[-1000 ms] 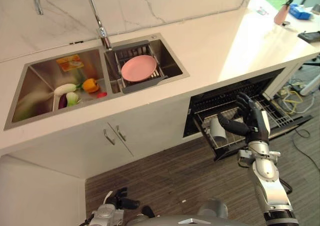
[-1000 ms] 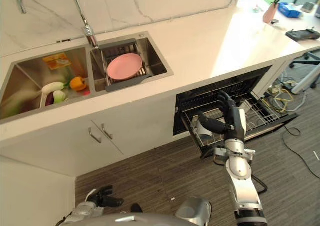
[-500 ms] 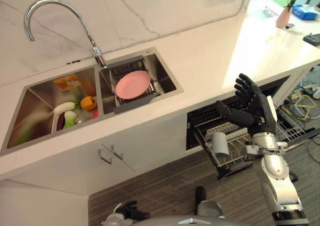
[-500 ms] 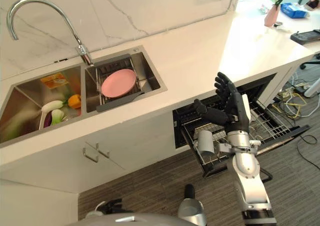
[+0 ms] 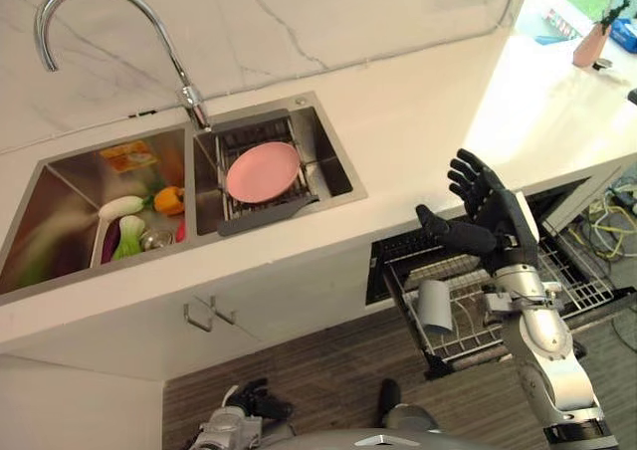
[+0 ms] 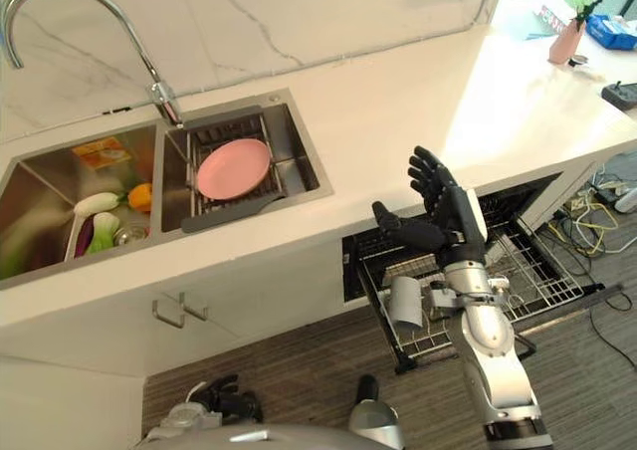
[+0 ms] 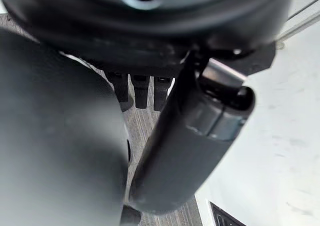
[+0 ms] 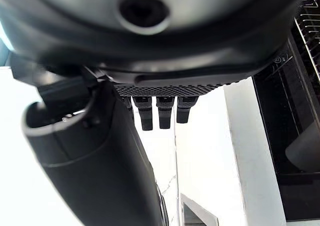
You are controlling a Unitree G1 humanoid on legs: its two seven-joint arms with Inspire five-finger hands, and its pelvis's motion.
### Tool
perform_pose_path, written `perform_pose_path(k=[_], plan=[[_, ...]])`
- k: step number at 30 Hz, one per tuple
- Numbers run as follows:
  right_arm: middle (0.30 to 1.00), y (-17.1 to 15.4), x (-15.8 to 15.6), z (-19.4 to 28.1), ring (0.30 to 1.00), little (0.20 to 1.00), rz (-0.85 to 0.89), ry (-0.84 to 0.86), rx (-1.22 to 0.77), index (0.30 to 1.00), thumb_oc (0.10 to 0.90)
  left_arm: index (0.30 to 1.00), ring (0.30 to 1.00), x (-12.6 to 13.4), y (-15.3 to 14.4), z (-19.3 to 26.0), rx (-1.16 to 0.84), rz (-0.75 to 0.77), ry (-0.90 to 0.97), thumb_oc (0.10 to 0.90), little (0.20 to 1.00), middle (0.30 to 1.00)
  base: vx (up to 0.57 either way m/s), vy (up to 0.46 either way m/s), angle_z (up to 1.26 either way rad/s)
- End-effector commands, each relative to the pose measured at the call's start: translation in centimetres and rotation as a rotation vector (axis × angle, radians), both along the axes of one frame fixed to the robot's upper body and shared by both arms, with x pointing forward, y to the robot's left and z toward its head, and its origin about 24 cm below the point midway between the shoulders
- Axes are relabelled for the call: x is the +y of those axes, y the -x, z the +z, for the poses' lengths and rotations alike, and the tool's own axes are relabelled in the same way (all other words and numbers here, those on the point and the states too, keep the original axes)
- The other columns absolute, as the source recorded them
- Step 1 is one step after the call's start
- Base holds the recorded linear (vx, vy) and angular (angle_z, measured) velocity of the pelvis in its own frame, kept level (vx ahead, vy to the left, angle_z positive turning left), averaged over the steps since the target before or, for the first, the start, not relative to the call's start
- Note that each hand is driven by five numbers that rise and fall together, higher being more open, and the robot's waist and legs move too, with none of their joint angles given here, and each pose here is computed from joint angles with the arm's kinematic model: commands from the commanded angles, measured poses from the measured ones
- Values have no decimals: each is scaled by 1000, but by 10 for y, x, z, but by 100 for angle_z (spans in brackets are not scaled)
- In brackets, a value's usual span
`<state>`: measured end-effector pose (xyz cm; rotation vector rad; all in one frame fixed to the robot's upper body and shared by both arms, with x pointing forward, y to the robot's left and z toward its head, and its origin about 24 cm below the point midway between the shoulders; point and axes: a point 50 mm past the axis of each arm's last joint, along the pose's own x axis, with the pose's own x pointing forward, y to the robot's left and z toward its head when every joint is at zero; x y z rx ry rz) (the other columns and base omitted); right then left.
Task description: Place the dishes in the dishwasher.
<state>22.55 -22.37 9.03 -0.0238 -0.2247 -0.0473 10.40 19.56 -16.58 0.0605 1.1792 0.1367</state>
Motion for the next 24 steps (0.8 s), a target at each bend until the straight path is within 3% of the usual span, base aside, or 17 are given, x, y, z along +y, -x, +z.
perform_pose_path(k=[1,5,9,17,24], plan=[[900,-7,-4,54,900,900,-8,50,-293,900,800,900,900,3,34,-7,94,-21,-22,800,900,900,343,471,16],[900,-13,-1,54,900,900,-15,94,-295,900,800,900,900,7,24,-4,69,-132,-44,800,900,900,168,324,-1],[900,-13,7,55,900,900,12,70,-304,900,800,900,900,20,13,1,37,-87,-86,800,900,900,178,93,-1],[900,-9,8,54,900,900,10,107,-297,900,800,900,900,17,4,2,8,-59,-53,800,900,900,123,-132,38],[900,-12,9,56,900,900,81,432,-256,900,800,900,900,0,12,-2,37,-141,1,800,900,900,70,-137,-7]])
